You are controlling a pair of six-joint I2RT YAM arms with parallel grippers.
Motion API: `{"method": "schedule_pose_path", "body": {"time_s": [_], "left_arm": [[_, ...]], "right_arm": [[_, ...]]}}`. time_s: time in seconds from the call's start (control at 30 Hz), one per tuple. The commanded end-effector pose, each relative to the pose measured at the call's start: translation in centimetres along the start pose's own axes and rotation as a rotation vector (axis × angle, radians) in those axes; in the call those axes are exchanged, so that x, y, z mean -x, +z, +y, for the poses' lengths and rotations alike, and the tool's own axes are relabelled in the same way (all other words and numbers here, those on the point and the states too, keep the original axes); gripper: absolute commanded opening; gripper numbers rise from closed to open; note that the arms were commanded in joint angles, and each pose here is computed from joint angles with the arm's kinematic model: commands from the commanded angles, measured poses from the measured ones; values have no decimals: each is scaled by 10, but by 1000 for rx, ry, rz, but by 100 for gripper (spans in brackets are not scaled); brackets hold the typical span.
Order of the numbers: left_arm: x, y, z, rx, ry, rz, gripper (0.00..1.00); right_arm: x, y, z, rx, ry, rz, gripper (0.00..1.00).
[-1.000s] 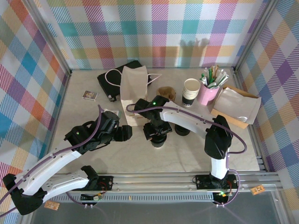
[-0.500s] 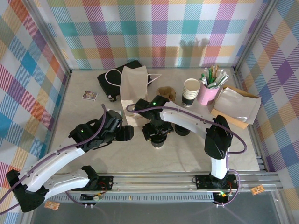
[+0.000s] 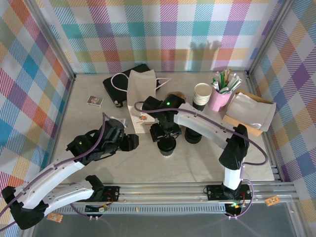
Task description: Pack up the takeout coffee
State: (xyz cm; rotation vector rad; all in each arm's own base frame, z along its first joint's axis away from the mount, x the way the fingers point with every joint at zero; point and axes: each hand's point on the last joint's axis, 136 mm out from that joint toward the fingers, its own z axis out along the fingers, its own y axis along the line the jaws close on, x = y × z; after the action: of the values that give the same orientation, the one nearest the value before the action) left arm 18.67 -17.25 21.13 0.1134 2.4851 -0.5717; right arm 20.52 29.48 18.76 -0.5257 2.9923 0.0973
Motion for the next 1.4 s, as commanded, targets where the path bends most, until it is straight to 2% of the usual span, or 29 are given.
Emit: {"method": "schedule_pose_path", "body": {"time_s": [0.0, 0.23, 0.33, 0.73, 1.27, 1.37], "left_arm": [[-9, 7, -13, -89, -13, 31, 50], [-14, 25, -34, -188, -20, 64, 49], [-15, 36, -42, -214, -32, 77, 48], [-17, 73, -64, -278, -62, 128, 43], [-27, 103, -63, -263, -107, 175, 35], [-24, 104, -65, -274, -113, 153, 35]], "right_arm": [[-13, -25, -17, 37, 43, -23, 66], [-23, -10, -47, 152, 163, -9, 55], [-22, -3, -57, 203, 205, -25, 45], [-16, 33, -67, 300, 264, -22, 34], [-12, 45, -66, 384, 307, -4, 33], [-10, 45, -65, 401, 307, -2, 33]]}}
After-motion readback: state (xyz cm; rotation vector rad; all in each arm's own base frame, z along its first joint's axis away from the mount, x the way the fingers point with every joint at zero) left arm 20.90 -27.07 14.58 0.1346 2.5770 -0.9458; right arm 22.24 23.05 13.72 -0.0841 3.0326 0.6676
